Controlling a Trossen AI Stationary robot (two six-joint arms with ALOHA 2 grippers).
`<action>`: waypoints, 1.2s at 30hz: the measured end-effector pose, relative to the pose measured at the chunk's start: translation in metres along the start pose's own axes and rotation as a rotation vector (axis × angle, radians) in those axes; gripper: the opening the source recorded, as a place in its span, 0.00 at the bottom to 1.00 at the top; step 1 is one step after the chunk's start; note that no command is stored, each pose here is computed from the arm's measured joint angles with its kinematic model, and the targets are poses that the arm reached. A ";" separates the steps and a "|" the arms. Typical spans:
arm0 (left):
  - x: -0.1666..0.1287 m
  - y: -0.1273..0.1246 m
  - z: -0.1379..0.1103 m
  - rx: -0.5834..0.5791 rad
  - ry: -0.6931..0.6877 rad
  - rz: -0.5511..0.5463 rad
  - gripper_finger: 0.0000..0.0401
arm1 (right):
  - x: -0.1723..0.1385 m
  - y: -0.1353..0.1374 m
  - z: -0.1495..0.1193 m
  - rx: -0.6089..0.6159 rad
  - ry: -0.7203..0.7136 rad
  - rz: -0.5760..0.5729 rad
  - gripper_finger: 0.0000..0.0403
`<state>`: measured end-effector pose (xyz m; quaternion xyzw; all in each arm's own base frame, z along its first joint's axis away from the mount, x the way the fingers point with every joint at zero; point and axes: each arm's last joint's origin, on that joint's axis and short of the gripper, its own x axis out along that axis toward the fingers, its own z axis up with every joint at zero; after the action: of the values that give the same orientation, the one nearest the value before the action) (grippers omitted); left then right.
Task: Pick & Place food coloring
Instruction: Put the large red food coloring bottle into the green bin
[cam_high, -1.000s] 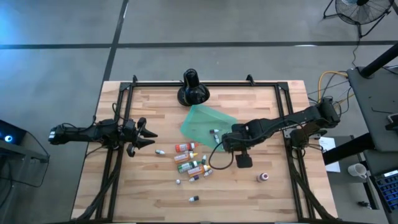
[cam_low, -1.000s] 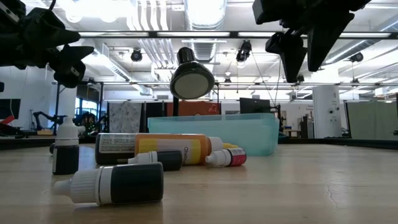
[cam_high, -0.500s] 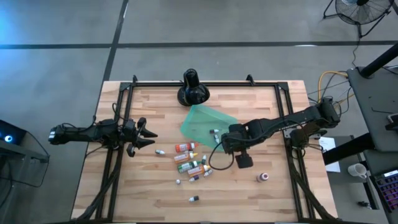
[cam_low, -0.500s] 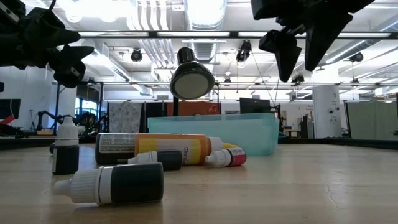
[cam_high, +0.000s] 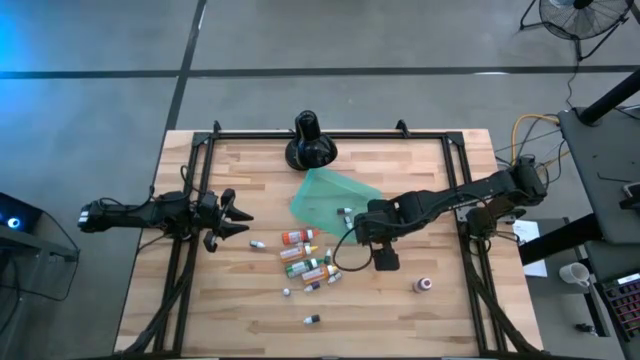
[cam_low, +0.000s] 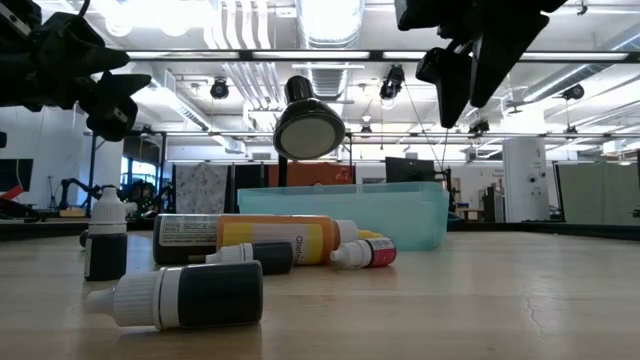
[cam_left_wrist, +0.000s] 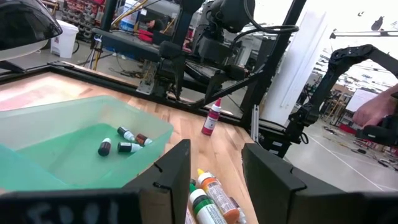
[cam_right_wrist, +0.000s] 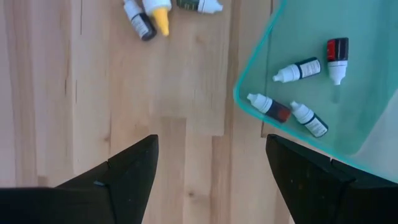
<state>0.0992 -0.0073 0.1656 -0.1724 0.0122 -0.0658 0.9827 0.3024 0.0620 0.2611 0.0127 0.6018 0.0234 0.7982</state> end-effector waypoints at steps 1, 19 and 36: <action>0.000 0.000 0.000 0.000 0.000 0.000 0.29 | 0.000 0.000 0.000 0.009 -0.003 0.000 0.71; 0.000 0.000 0.000 0.000 0.000 0.001 0.29 | -0.035 0.004 0.005 0.028 0.003 -0.135 0.64; 0.000 0.000 0.000 0.000 0.000 0.001 0.29 | -0.054 0.056 -0.034 0.102 0.209 -0.102 0.62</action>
<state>0.0993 -0.0072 0.1654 -0.1724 0.0123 -0.0653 0.9828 0.2535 0.1146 0.3057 0.0203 0.6818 -0.0469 0.7297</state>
